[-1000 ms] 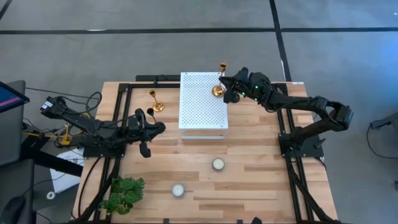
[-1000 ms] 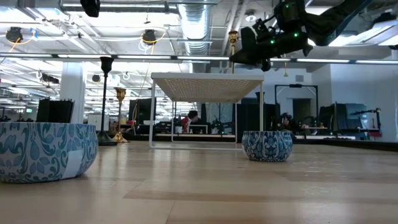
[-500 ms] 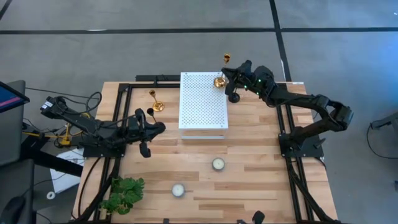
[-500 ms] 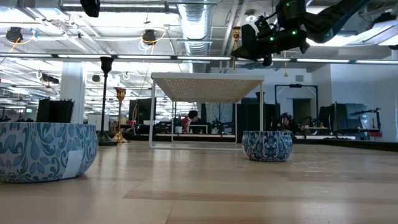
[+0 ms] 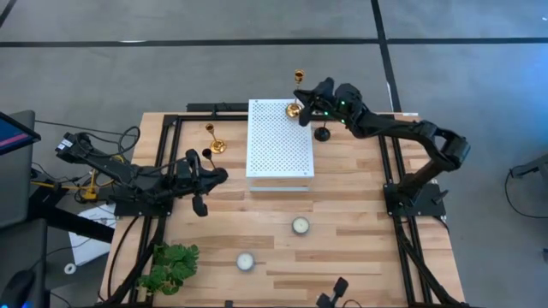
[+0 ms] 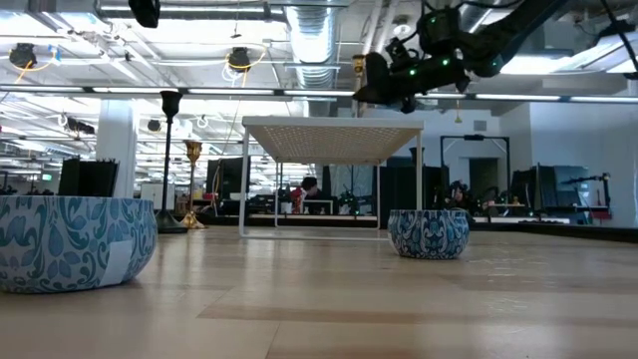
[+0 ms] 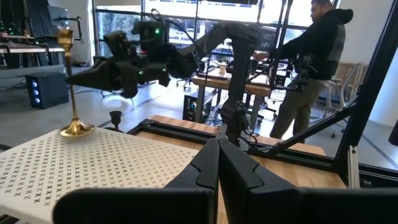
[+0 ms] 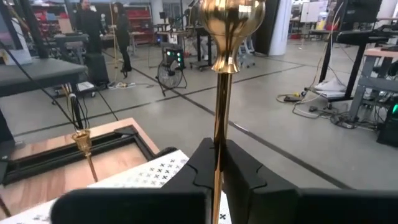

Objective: Pick & Place candle stick holders
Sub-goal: Put the large golden candle holder on the shelf, then put the small black candle holder on the shelf

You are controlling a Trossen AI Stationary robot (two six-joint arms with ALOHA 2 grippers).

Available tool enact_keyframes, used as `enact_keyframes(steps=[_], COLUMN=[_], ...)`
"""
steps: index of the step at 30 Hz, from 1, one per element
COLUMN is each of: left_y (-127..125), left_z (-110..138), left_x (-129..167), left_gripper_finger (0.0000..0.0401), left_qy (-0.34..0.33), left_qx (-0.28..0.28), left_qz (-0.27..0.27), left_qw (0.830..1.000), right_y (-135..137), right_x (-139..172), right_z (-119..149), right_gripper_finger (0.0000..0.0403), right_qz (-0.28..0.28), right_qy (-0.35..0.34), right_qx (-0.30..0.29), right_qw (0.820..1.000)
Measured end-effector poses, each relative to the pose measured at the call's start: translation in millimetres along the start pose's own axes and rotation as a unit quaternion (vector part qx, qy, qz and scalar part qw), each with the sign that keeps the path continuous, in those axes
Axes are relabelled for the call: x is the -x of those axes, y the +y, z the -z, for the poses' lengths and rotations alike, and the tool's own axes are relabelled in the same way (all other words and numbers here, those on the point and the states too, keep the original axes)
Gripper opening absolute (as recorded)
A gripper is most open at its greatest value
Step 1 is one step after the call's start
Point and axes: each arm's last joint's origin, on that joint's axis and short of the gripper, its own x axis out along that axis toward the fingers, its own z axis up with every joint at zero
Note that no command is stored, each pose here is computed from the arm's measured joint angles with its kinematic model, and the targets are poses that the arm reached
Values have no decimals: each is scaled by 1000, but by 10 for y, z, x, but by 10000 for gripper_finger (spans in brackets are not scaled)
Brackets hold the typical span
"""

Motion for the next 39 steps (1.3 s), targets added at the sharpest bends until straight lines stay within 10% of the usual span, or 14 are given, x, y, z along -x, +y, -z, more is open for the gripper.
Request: enact_keyframes(steps=[19, 39], left_y=[0, 0], left_z=[1, 1], left_x=[-1, -1], left_gripper_finger=[6, 6], left_qy=[0, 0], left_qx=[0, 2], left_qz=[0, 0], left_qw=[1000, 1000], right_y=[-45, 148], right_x=[0, 833], right_z=[63, -659], right_gripper_finger=[58, 205], right_qz=[10, -12], right_qy=[32, 5], right_qx=[12, 49], right_qw=[999, 999])
